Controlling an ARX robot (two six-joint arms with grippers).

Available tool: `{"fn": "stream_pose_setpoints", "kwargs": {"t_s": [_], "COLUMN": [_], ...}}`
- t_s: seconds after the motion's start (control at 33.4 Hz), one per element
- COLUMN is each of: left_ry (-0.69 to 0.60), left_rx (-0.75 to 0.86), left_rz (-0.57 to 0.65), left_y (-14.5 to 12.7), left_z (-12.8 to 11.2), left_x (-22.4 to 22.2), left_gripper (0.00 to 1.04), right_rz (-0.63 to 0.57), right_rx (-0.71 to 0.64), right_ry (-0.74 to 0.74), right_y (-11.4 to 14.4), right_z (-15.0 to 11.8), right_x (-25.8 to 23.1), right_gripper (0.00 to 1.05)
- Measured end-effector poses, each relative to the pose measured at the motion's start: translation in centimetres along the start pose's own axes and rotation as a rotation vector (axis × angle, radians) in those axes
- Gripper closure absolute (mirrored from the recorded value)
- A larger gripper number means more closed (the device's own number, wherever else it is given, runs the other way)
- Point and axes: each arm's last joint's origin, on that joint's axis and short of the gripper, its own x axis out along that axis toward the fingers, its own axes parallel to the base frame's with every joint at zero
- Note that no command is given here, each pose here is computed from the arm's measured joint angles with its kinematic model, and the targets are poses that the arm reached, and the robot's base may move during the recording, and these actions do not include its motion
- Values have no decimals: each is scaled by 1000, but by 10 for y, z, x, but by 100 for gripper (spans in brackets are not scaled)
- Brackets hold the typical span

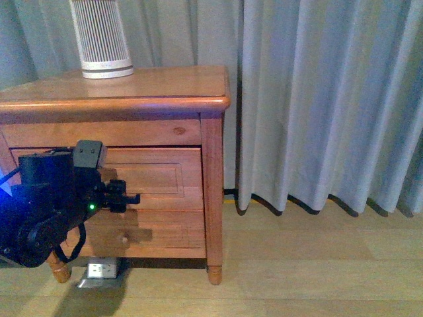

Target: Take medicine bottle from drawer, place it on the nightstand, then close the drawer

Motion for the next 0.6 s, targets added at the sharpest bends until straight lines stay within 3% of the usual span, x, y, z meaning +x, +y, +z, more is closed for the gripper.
{"fn": "stream_pose_setpoints", "kwargs": {"t_s": [0.18,0.6], "left_ry": [-1,0], "left_rx": [-2,-17], "left_rz": [-5,12], "left_y": [3,4], "left_z": [0,-3], "left_x": [0,-14], "left_gripper": [78,80], "right_rz": [0,0], "right_rx": [0,0], "right_ry": [0,0], "right_y": [0,0], "right_z": [0,0], "right_x": [0,0], "right_gripper": [7,7]}}
